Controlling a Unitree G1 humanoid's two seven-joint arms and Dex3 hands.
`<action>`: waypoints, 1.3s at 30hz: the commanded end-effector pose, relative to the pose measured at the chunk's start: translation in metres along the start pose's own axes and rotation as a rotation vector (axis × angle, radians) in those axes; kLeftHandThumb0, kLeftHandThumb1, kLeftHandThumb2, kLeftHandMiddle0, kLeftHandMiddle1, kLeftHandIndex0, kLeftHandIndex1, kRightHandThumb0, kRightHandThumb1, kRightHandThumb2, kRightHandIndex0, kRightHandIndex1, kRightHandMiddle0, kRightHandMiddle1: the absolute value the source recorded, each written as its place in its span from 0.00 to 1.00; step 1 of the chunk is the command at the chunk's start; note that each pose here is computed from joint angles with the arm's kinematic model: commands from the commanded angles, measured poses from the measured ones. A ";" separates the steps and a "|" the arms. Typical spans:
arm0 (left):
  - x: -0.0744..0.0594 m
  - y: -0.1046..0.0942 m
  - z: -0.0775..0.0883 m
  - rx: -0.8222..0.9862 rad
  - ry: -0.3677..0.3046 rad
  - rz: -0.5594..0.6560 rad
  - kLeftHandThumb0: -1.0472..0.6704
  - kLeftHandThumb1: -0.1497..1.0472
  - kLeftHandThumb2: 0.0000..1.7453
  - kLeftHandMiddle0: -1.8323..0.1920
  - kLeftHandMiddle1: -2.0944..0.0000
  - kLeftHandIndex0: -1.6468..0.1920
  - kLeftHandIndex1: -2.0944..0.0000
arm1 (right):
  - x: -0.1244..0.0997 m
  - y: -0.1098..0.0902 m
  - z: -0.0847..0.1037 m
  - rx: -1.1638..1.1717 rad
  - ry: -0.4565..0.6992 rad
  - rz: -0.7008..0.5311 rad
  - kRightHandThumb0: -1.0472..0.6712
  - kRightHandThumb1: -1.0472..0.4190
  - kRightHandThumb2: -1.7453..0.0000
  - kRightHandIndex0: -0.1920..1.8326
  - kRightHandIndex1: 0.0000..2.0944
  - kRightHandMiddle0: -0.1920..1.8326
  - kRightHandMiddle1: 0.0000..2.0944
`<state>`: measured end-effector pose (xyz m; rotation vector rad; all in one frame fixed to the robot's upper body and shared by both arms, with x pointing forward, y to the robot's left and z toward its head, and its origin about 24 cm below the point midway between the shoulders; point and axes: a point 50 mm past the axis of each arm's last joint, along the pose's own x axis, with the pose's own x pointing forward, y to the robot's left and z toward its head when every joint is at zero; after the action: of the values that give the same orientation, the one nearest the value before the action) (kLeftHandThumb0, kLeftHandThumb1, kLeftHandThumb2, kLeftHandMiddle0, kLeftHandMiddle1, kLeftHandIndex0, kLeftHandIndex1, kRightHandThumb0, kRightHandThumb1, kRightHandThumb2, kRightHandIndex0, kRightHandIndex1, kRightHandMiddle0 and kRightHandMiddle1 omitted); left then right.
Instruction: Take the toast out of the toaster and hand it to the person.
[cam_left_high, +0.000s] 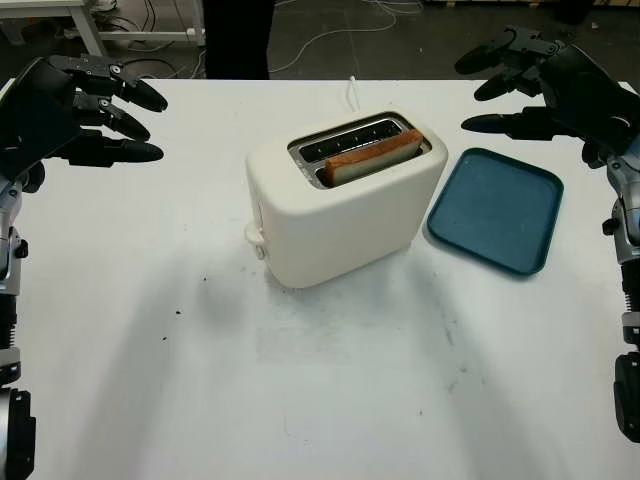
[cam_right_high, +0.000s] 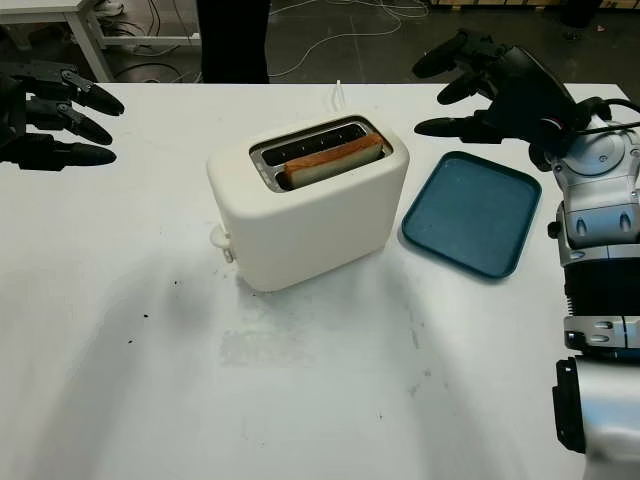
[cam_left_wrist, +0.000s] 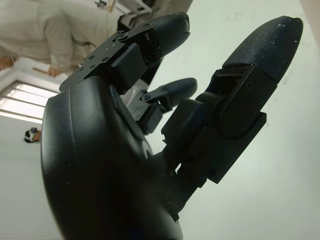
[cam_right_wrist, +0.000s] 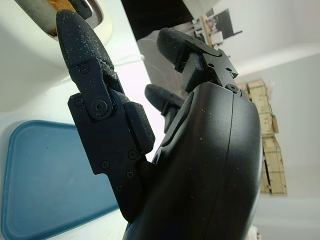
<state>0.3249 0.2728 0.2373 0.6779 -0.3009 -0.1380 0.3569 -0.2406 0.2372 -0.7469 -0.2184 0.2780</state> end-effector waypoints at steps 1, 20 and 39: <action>-0.001 -0.003 -0.003 0.001 0.004 -0.014 0.00 0.61 0.00 0.50 0.62 0.43 0.71 | -0.003 -0.002 -0.003 0.006 0.012 -0.003 0.13 0.16 1.00 0.12 0.58 0.19 0.43; -0.002 -0.003 -0.002 0.011 -0.002 -0.003 0.00 0.61 0.00 0.50 0.63 0.42 0.72 | -0.005 0.002 -0.009 -0.033 -0.006 -0.012 0.09 0.16 1.00 0.15 0.59 0.22 0.45; -0.001 -0.004 -0.001 -0.005 -0.007 -0.009 0.00 0.61 0.00 0.50 0.62 0.42 0.73 | -0.008 -0.001 -0.011 -0.012 -0.006 -0.011 0.09 0.17 1.00 0.15 0.59 0.21 0.44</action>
<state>0.3245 0.2725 0.2363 0.6786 -0.3039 -0.1406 0.3552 -0.2455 0.2275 -0.7721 -0.2324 0.2759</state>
